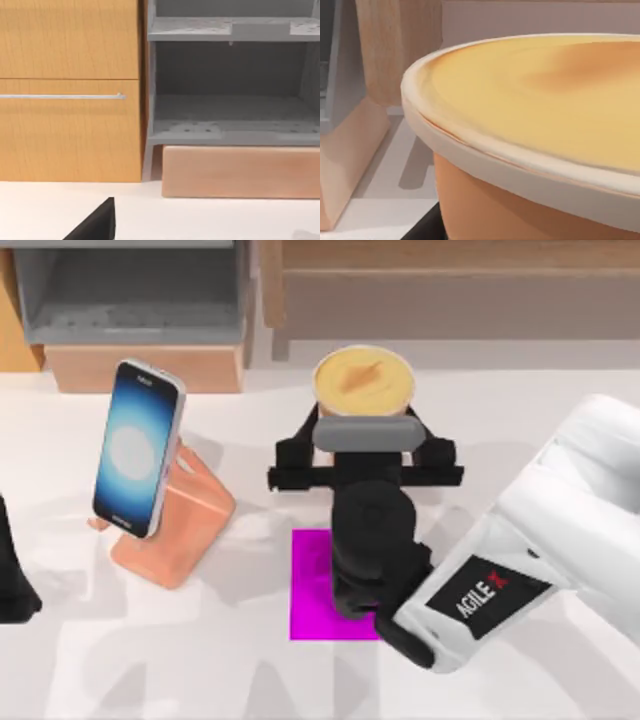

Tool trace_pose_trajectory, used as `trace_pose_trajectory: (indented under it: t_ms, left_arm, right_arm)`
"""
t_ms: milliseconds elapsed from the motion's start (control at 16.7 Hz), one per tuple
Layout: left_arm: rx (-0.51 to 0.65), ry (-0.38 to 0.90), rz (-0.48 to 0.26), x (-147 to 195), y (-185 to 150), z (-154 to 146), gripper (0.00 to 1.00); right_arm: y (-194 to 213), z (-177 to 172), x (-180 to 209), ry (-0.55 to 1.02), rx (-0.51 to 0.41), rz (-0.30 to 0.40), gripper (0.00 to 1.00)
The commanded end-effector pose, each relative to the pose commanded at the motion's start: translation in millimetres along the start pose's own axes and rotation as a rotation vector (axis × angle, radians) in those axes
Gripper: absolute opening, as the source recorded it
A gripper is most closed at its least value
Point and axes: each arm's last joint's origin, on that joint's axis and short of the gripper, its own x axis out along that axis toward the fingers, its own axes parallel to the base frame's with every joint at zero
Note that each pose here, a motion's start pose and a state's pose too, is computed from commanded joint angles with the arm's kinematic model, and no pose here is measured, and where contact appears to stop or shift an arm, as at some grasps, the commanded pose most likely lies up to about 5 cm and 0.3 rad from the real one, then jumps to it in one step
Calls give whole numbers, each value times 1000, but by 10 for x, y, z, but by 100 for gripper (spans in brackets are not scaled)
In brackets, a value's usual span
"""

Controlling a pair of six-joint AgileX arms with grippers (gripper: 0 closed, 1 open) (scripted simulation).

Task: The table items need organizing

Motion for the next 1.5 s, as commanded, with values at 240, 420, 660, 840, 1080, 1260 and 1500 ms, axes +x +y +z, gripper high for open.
trace_pose_trajectory:
  t_ms: [240, 420, 660, 840, 1080, 1260, 1500]
  left_arm:
    - [0, 0, 0, 0, 0, 0, 100]
    - [0, 0, 0, 0, 0, 0, 100]
    - [0, 0, 0, 0, 0, 0, 100]
    - [0, 0, 0, 0, 0, 0, 100]
    - [0, 0, 0, 0, 0, 0, 100]
    - [0, 0, 0, 0, 0, 0, 100]
    - [0, 0, 0, 0, 0, 0, 100]
  right_arm:
    - [0, 0, 0, 0, 0, 0, 40]
    - [0, 0, 0, 0, 0, 0, 17]
    - [0, 0, 0, 0, 0, 0, 0]
    - [0, 0, 0, 0, 0, 0, 0]
    - [6, 4, -9, 0, 2, 2, 0]
    - [5, 52, -8, 0, 2, 2, 0]
    - [5, 104, -8, 0, 2, 2, 0]
